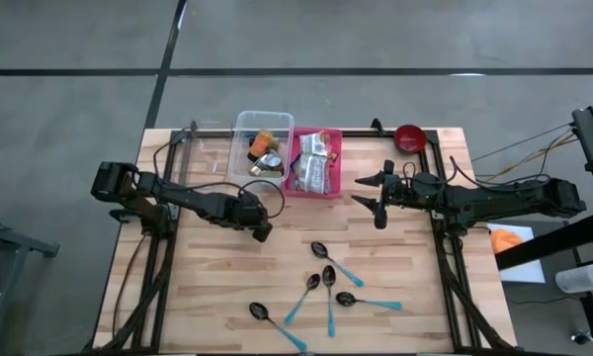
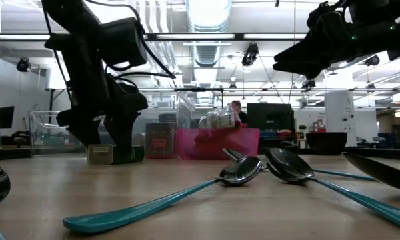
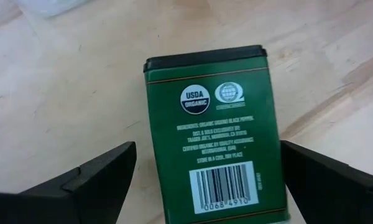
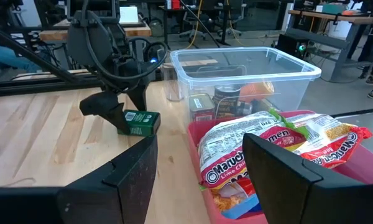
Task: Pick & Place Food Item
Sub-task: Put the black seasoning can into the right transparent bin
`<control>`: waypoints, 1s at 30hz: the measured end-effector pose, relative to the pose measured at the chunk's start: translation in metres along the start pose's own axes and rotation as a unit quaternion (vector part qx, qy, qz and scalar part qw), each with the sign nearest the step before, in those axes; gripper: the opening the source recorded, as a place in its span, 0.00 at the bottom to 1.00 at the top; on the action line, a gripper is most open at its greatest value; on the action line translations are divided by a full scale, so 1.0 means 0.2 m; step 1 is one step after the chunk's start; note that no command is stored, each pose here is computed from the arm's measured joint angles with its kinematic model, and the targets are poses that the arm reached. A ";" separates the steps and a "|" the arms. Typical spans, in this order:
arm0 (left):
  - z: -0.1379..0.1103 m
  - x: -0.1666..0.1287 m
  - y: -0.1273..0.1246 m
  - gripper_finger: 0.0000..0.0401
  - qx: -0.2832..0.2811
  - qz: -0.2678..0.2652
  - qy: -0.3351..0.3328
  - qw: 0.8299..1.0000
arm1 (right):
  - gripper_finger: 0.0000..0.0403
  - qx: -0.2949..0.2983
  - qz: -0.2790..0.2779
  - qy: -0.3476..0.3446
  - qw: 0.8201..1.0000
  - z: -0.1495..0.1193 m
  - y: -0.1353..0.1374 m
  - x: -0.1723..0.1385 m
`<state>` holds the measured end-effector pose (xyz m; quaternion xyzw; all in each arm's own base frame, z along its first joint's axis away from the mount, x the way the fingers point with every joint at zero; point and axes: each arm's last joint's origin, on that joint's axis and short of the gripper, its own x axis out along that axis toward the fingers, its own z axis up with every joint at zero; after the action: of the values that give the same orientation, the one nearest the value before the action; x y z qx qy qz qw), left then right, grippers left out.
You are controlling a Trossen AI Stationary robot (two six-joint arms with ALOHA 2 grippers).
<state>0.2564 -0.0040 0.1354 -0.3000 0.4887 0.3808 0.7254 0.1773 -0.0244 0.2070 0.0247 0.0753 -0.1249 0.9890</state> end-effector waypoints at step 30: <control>0.00 0.00 -0.01 0.66 0.004 -0.010 -0.007 1.000 | 0.58 -0.001 0.000 0.000 1.000 0.00 0.00 0.00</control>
<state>0.2583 -0.0040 0.1352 -0.2996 0.4822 0.3731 0.7339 0.1772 -0.0244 0.2070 0.0241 0.0752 -0.1250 0.9890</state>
